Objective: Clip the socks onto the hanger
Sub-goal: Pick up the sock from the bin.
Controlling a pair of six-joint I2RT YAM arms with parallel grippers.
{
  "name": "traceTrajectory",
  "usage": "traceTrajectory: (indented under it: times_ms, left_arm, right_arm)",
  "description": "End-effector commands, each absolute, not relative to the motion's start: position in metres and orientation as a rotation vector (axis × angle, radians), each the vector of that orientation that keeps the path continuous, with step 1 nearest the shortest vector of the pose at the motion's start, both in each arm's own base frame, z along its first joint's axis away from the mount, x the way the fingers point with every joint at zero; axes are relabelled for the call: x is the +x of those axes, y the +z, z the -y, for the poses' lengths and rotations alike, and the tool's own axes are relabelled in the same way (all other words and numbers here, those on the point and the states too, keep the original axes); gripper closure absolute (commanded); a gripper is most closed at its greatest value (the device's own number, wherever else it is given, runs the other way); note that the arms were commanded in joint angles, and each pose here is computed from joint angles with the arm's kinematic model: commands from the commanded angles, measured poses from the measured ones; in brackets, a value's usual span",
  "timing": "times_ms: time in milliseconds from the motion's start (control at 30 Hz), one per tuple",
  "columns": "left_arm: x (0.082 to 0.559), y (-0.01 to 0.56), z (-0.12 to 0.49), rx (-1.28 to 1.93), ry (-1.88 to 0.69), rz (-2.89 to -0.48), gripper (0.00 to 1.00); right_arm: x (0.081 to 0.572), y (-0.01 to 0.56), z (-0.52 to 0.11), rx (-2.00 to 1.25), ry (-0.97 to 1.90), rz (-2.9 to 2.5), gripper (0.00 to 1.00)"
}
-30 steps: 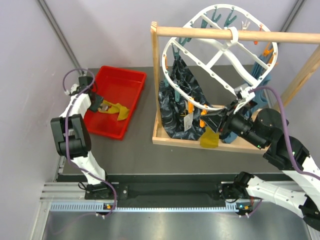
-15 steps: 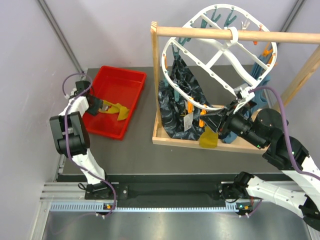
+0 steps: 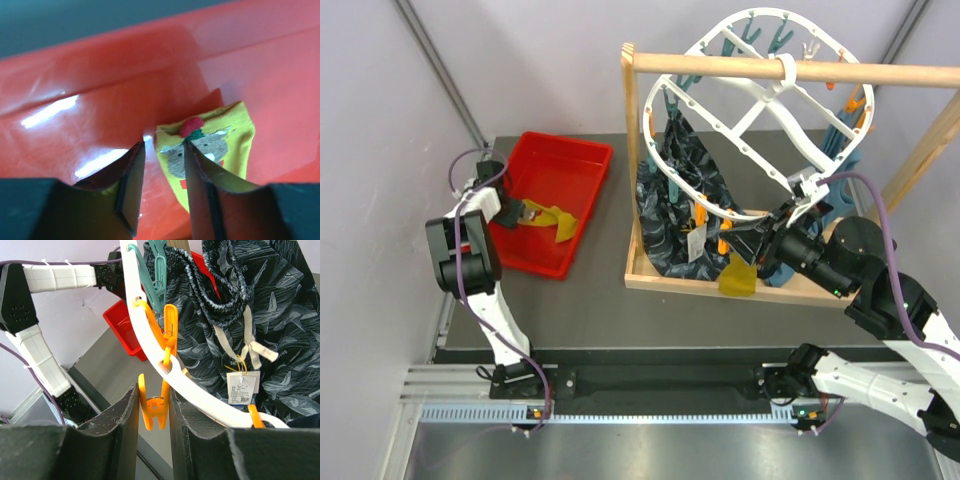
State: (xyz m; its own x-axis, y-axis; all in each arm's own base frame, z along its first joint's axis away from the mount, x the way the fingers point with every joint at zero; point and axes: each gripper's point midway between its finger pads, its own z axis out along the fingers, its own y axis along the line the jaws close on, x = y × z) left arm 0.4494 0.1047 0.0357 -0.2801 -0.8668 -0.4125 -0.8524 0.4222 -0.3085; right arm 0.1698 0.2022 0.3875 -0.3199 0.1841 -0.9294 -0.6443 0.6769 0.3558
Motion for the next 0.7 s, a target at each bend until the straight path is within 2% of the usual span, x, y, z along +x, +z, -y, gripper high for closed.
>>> traceTrajectory:
  times_ms: [0,67,133,200,267,433,467,533,667]
  left_arm:
    - [0.459,0.027,-0.111,-1.460,-0.018,-2.149,0.60]
    - [0.463,0.024,-0.110,-1.450,-0.035,-2.157,0.64]
    - [0.466,0.023,-0.106,-1.419,-0.069,-2.168,0.84]
    - [0.467,0.031,-0.107,-1.401,-0.075,-2.150,1.00]
    - [0.465,0.039,-0.107,-1.383,-0.072,-2.139,1.00]
    - [0.455,0.110,-0.101,-1.238,-0.131,-2.021,1.00]
    - [0.452,0.144,-0.097,-1.181,-0.173,-1.964,1.00]
    - [0.448,0.173,-0.078,-1.072,-0.259,-1.941,1.00]
    - [0.428,0.277,-0.022,-0.668,-0.486,-1.827,1.00]
  right_arm:
    - [0.170,0.405,-0.211,-0.370,0.929,-1.640,1.00]
    - [0.170,0.406,-0.211,-0.369,0.928,-1.639,1.00]
    - [0.169,0.406,-0.210,-0.368,0.926,-1.637,1.00]
    - [0.170,0.405,-0.210,-0.365,0.922,-1.644,1.00]
    - [0.169,0.406,-0.210,-0.369,0.927,-1.640,1.00]
    - [0.172,0.404,-0.213,-0.381,0.916,-1.652,1.00]
    - [0.172,0.406,-0.214,-0.386,0.916,-1.650,1.00]
    - [0.172,0.405,-0.214,-0.386,0.913,-1.656,1.00]
    - [0.171,0.406,-0.213,-0.383,0.919,-1.658,1.00]
